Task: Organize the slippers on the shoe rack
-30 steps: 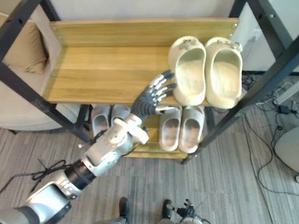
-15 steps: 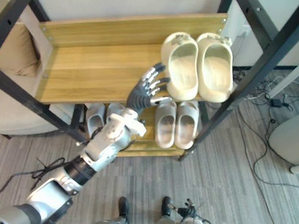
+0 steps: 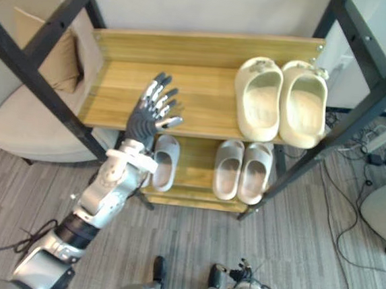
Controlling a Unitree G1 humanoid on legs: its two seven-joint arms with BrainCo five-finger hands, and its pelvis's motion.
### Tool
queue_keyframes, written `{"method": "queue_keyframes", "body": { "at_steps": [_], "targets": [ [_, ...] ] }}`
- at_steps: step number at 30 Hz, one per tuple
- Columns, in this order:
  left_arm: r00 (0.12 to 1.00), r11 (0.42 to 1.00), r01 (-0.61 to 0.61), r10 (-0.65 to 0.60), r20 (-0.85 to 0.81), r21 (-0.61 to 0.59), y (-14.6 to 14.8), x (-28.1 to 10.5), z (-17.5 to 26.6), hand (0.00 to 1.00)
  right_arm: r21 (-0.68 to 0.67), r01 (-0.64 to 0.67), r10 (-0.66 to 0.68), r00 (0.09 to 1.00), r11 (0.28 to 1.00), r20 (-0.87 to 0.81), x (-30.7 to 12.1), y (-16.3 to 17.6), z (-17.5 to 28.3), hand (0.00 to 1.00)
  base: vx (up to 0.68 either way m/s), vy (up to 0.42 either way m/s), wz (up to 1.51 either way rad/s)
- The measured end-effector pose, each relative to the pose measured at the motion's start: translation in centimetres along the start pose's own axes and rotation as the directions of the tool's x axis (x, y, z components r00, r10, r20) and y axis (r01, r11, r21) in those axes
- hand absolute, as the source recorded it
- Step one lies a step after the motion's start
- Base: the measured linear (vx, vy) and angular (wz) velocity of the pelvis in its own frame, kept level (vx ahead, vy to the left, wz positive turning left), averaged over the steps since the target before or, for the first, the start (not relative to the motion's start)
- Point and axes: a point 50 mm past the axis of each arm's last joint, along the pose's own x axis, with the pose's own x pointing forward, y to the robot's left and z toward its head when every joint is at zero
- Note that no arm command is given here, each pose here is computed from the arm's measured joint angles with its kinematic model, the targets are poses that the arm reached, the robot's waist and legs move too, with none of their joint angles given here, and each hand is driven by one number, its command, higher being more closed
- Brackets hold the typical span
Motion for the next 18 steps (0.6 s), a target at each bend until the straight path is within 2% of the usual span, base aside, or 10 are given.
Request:
{"method": "queue_keyframes", "body": {
  "at_steps": [10,15,18],
  "targets": [
    [0.972,0.982,0.113,-0.141,-0.187,-0.155,-1.7,-6.2,-3.2,0.0,-0.04,-0.016,0.014,0.999,0.999,-0.033,-0.2,0.1,-1.1,0.0,0.0,0.006,0.05],
    [0.938,0.975,0.051,-0.121,-0.326,-0.215,-1.1,-9.9,-5.4,0.0,-0.063,-0.028,0.025,0.999,0.998,-0.046,-0.4,0.0,-1.7,0.0,0.01,0.004,0.19],
    [0.893,0.976,-0.034,-0.068,-0.445,-0.217,-0.2,-13.4,-6.9,0.0,-0.066,-0.026,0.022,0.998,0.997,-0.061,-0.5,-0.1,-2.2,0.0,0.03,-0.004,0.13]
  ]
}}
